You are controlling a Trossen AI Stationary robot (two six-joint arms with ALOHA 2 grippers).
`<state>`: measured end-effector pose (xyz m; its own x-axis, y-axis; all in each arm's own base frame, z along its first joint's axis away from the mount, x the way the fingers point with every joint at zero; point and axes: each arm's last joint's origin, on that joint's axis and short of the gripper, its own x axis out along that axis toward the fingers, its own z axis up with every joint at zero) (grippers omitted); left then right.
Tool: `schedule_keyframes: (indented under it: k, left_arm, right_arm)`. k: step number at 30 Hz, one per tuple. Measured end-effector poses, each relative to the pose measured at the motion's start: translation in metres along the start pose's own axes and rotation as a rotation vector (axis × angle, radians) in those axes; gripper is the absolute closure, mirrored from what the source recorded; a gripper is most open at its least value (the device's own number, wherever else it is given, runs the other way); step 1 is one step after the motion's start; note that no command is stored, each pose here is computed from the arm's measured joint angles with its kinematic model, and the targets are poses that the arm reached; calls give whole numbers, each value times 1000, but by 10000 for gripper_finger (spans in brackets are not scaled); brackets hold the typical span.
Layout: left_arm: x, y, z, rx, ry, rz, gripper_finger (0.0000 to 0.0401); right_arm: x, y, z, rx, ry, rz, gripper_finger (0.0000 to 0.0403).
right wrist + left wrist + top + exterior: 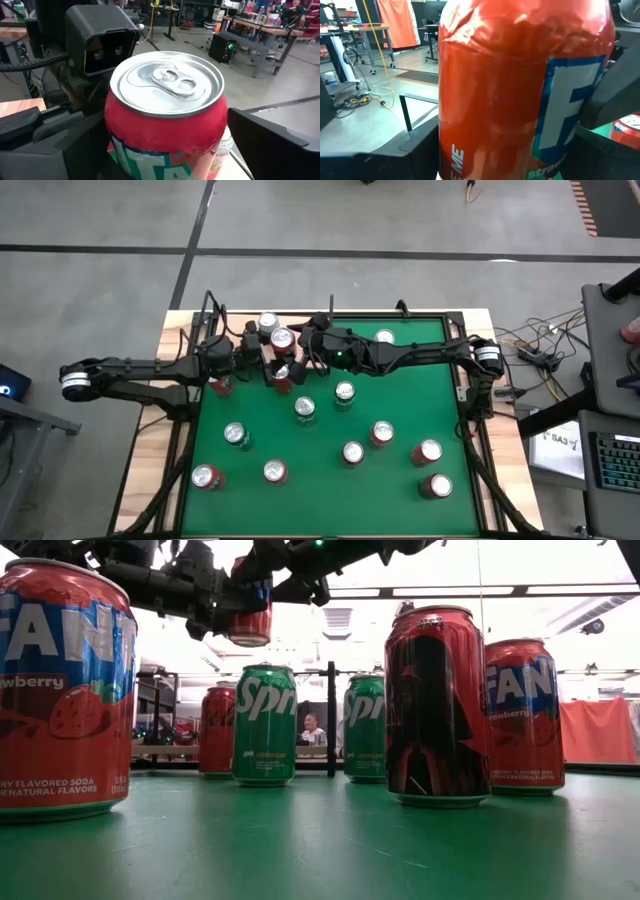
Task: Place canned beverage on shelf
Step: Put the red soda can on the shelf
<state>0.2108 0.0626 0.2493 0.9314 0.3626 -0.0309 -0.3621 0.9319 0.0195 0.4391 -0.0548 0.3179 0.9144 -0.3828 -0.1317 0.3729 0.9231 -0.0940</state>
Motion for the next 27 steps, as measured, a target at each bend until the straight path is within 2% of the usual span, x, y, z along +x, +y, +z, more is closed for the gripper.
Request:
schedule_keyframes:
  k: [8,16,21,27]
  left_arm:
    - [-6,3,0,31,36,79,116]
    - [-21,7,-4,50,116,112,116]
    - [-31,7,1,64,85,102,116]
    - [-49,9,9,92,56,108,116]
  right_arm:
    - [-17,-6,21,-12,3,-2,26]
    - [-33,-12,38,-37,-22,2,25]
    - [-26,-6,34,-72,-22,129,25]
    - [-14,-4,44,-128,-13,129,25]
